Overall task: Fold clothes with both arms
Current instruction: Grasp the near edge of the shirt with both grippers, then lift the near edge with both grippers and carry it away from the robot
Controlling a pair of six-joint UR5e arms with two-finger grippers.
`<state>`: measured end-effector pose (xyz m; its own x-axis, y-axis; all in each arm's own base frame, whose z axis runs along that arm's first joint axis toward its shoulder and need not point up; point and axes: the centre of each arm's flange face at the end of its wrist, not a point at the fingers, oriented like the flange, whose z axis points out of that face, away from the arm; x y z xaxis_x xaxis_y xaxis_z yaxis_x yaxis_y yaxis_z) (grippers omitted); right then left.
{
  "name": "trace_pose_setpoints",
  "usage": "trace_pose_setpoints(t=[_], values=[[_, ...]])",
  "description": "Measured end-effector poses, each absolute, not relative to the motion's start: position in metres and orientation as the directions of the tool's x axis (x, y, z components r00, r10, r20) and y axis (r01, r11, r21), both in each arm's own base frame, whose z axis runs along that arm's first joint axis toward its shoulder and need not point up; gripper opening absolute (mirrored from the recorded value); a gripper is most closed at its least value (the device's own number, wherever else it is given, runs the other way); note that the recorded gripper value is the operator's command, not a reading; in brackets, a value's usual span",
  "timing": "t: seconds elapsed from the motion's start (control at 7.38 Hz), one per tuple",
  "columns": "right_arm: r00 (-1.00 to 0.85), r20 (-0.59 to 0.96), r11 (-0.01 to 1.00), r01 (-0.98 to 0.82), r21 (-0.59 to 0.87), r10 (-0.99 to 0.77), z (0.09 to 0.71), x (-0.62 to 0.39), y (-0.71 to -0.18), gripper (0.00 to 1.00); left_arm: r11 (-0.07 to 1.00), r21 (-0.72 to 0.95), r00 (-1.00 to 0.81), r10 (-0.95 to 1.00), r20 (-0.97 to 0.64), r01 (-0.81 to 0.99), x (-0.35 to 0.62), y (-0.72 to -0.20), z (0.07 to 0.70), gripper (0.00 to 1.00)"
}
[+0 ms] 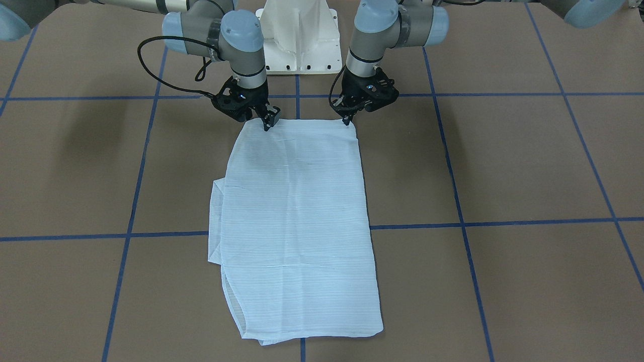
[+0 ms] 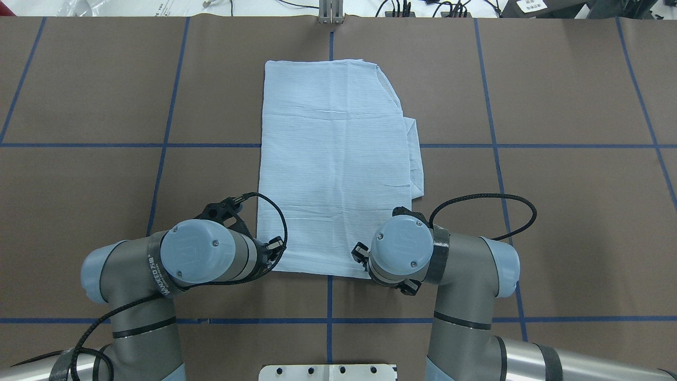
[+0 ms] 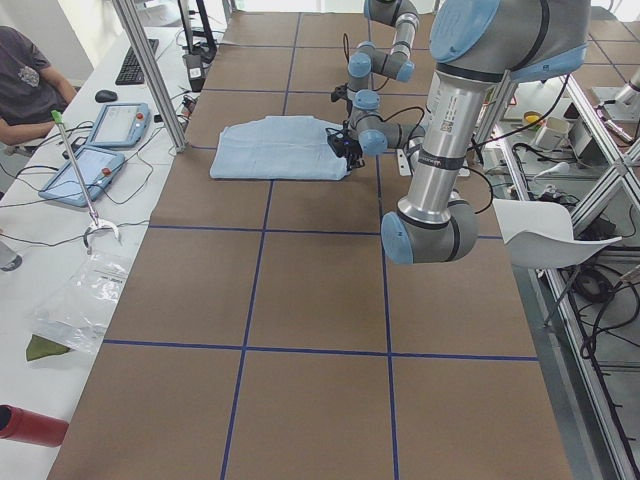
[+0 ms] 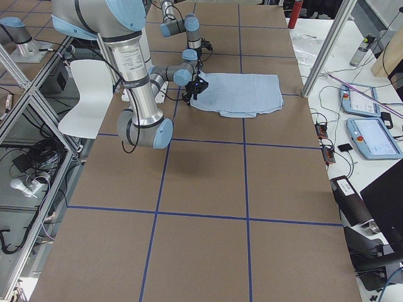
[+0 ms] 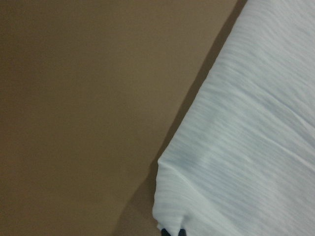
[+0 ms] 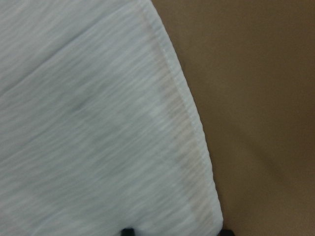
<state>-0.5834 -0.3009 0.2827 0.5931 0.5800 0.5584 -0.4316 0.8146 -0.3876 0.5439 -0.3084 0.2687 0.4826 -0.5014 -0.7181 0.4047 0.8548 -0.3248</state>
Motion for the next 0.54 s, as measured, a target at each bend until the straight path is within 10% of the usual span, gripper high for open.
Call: trace_pose_setpoints(t=[0.54], values=[[0.586, 0.565, 0.814, -0.429, -0.392, 0.581, 0.2766, -0.5825, -0.3027, 0.0, 0.855, -0.324, 0.485, -0.502, -0.716, 0.406, 0.5451, -0.3087, 0.2703, 0.0]])
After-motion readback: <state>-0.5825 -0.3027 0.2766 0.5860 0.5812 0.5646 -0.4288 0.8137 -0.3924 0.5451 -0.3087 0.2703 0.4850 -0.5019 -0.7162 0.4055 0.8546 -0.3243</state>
